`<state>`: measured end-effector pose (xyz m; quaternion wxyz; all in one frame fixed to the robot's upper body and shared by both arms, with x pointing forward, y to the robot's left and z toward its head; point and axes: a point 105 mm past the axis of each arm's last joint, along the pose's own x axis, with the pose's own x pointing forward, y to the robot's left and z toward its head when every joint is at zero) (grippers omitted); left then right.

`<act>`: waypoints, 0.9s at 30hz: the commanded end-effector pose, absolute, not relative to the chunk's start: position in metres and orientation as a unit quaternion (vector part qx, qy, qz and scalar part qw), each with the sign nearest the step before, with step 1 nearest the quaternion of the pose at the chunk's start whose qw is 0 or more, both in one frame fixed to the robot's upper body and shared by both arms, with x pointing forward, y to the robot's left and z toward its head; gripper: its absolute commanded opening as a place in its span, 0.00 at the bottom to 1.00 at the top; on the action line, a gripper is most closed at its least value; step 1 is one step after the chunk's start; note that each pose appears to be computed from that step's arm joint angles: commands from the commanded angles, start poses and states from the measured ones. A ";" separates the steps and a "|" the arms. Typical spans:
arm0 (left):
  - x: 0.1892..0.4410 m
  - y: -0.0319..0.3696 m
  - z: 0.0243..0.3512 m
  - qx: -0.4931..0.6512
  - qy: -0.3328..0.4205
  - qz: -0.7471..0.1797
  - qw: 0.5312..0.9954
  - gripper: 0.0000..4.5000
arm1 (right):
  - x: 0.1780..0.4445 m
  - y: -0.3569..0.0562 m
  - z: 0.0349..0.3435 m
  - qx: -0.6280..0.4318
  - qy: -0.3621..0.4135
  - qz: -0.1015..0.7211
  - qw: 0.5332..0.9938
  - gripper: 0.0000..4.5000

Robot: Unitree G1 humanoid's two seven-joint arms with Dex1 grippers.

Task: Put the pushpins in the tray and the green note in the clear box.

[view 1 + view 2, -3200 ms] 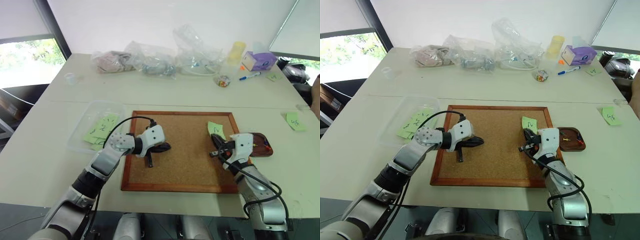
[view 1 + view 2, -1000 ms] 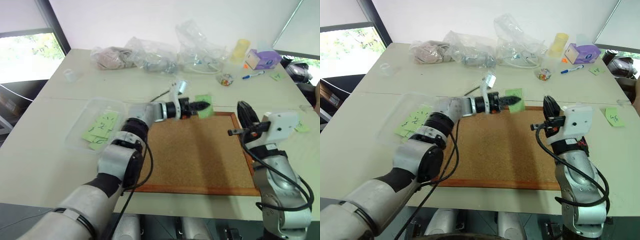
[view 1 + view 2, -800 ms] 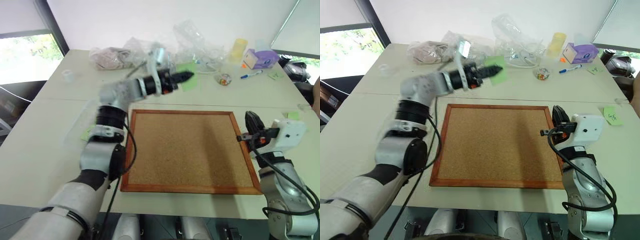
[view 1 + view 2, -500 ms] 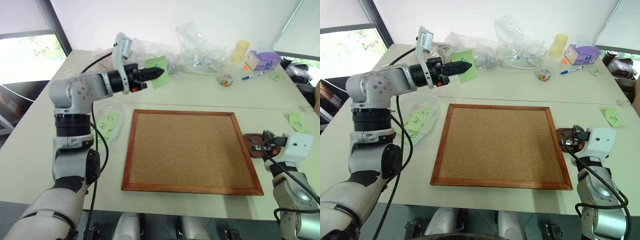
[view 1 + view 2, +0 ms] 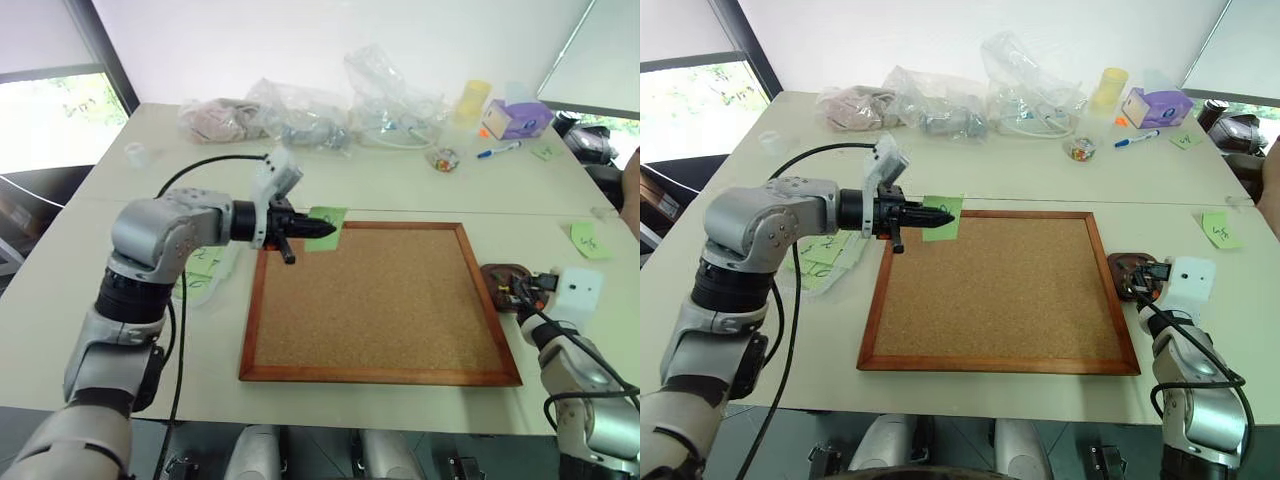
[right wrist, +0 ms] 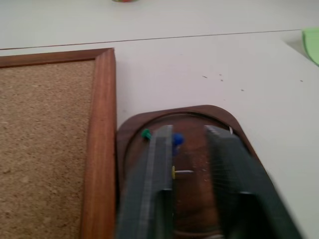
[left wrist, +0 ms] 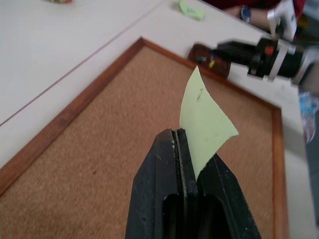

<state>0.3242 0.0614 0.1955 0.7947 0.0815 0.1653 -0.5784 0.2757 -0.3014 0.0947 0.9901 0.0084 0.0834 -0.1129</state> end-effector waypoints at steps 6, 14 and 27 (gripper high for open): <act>0.324 0.061 0.204 0.143 0.121 -0.590 0.786 0.00 | 0.275 -0.303 0.107 0.000 0.060 -0.114 0.992 0.99; 0.328 0.064 0.205 0.167 0.105 -0.587 0.785 0.00 | 0.273 -0.313 0.121 -0.011 0.023 -0.144 0.989 0.99; 0.339 0.093 0.223 0.208 0.085 -0.551 0.804 0.00 | 0.274 -0.279 0.158 -0.023 -0.040 -0.056 0.997 0.99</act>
